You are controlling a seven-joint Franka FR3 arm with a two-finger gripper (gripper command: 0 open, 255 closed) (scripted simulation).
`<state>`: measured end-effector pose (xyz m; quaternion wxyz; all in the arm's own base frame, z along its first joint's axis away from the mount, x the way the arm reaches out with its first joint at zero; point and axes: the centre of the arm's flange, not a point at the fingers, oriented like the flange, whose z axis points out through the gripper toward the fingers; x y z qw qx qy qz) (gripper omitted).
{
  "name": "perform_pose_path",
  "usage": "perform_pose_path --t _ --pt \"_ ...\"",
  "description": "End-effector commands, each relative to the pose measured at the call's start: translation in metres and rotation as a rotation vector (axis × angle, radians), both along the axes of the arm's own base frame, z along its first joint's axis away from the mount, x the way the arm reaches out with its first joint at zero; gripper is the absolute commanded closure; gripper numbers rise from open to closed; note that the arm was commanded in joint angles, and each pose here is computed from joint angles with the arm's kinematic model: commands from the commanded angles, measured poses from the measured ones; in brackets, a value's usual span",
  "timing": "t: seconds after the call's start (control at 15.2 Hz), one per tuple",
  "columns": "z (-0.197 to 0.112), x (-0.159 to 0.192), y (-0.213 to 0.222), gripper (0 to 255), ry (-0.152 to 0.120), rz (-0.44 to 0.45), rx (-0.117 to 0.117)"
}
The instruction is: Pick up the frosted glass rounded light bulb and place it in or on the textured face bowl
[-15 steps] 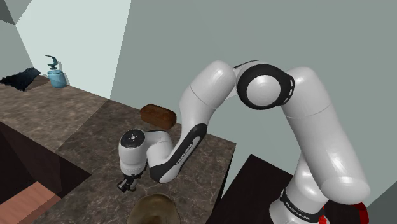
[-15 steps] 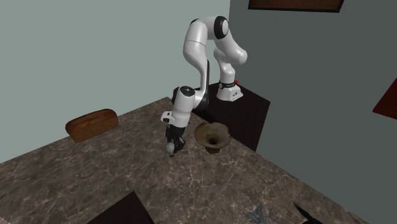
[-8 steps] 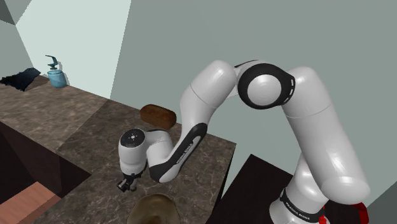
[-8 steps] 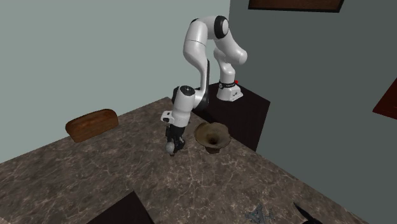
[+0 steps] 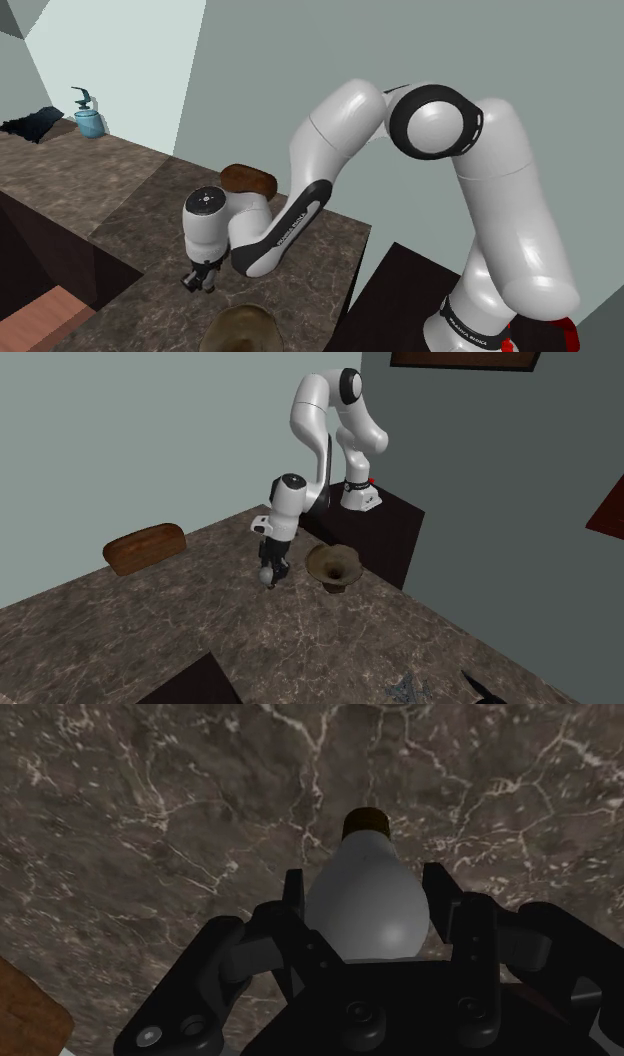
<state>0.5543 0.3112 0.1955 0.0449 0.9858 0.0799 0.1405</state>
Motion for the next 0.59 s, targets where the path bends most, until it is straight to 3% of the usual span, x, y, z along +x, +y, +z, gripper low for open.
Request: perform_pose_path --t 0.0,0.53 --pt "0.011 0.0 0.0 255 0.0 0.0 0.0" --pt "0.053 0.0 0.0 255 0.0 0.0 0.0"
